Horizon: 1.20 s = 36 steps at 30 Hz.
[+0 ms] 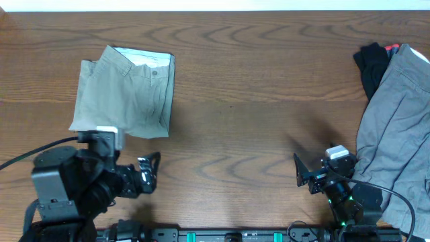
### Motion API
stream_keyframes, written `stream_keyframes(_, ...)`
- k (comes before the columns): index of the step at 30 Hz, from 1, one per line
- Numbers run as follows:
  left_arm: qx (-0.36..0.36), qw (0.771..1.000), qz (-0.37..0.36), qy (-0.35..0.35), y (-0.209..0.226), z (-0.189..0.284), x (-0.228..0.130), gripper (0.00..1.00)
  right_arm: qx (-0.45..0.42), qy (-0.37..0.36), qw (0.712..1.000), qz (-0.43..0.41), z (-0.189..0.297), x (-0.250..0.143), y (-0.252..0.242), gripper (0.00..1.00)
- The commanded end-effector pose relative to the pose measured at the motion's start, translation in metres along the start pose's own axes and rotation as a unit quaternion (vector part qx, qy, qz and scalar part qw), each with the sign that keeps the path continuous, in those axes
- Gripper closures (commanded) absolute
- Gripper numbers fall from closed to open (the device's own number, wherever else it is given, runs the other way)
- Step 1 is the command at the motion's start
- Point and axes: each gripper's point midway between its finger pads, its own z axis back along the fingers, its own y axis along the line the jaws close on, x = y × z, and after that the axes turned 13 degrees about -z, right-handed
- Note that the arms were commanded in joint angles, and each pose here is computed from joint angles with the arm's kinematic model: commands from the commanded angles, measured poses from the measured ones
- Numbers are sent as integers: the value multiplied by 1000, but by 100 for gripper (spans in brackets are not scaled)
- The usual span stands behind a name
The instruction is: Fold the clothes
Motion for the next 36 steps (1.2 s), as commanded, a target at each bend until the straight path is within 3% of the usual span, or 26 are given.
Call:
stream_keyframes(1,-6,999,-36,-11,-9,6,0,2,-1,-1,1000,6,-1,-1,-1,1)
stream_keyframes(5,40,992,-74,-97,0,16,21,2,-1,-1,1000,6,-1,-1,-1,1)
stream_keyframes(8,62,971,-122,-194,2,19,40,2,-1,-1,1000,6,-1,-1,-1,1)
stream_keyframes(13,97,946,-142,-276,14,8,33,2,-1,-1,1000,6,-1,-1,-1,1)
stream_keyframes(25,117,910,-156,-365,36,-51,0,2,-1,-1,1000,6,-1,-1,-1,1)
stream_keyframes(32,114,913,-154,-360,51,-98,-25,2,-1,-1,1000,6,-1,-1,-1,1)
stream_keyframes(36,102,935,-132,-312,54,-121,-50,2,-1,-1,1000,6,-1,-1,-1,1)
